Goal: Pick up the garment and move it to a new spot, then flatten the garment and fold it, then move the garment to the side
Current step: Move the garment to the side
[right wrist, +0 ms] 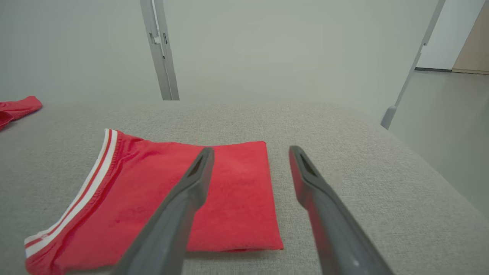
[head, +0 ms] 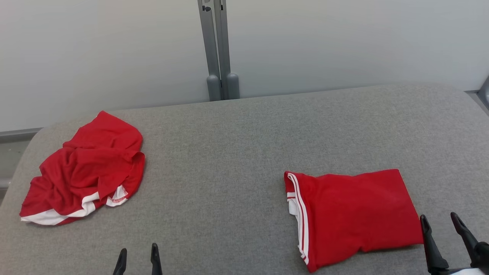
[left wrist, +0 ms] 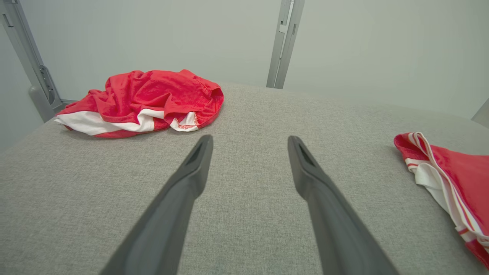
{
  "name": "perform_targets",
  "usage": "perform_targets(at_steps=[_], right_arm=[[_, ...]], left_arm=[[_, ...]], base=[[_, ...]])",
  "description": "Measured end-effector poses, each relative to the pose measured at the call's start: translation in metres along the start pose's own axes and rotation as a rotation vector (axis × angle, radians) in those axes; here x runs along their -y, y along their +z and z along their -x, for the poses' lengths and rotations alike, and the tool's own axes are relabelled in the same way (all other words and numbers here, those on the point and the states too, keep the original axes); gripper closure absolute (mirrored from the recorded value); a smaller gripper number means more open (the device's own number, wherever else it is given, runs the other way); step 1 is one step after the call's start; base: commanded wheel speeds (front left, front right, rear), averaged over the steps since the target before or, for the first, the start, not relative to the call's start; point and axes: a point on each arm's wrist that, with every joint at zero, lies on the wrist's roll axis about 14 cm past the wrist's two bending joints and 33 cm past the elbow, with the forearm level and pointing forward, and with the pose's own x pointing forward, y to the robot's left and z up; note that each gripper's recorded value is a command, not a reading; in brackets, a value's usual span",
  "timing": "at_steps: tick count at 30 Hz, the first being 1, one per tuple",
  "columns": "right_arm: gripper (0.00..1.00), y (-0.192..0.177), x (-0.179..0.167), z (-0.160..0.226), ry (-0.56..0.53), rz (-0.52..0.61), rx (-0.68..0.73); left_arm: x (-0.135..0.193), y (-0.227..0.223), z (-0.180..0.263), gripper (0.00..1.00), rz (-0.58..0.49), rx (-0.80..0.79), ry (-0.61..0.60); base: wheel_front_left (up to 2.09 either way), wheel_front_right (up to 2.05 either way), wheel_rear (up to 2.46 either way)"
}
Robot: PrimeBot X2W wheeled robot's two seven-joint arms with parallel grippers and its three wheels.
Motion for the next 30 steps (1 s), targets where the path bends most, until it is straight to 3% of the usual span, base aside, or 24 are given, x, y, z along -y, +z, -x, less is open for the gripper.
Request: perform_targets(at_steps=[3,6,12,21,23,26,30], right_arm=[[0.00,-0.019,0.014,-0.007,-0.026,-0.029,-0.063],[0.00,-0.048,0.023,-0.020,-0.005,-0.013,-0.256],[0.00,-0.077,0.026,-0.050,0.023,-0.006,-0.510],[0.00,-0.118,0.006,-0.073,0.005,-0.134,-0.660],[1.00,-0.123,-0.004,-0.081,0.025,-0.152,-0.674],[1.00,-0.114,-0.007,-0.103,0.033,-0.197,-0.637],[1.00,-0.073,0.042,-0.147,-0.014,-0.095,-0.530]], left_arm=[[0.000,-0.001,-0.001,0.00,0.002,-0.006,0.000],[0.005,-0.006,-0.003,0.00,0.002,-0.025,-0.016],[0.012,-0.014,-0.005,0.00,0.011,-0.054,-0.032],[0.002,-0.015,-0.009,0.00,0.006,-0.058,0.022],[-0.001,-0.013,-0.013,0.00,0.006,-0.054,0.032],[-0.005,-0.016,-0.016,0.00,0.003,-0.067,0.054],[0.002,-0.015,-0.032,0.00,-0.002,-0.065,0.033]], base=[[0.00,0.00,0.00],[0.00,0.00,0.00],[0.00,0.00,0.00],[0.00,0.00,0.00],[0.00,0.00,0.00],[0.00,0.00,0.00],[0.00,0.00,0.00]])
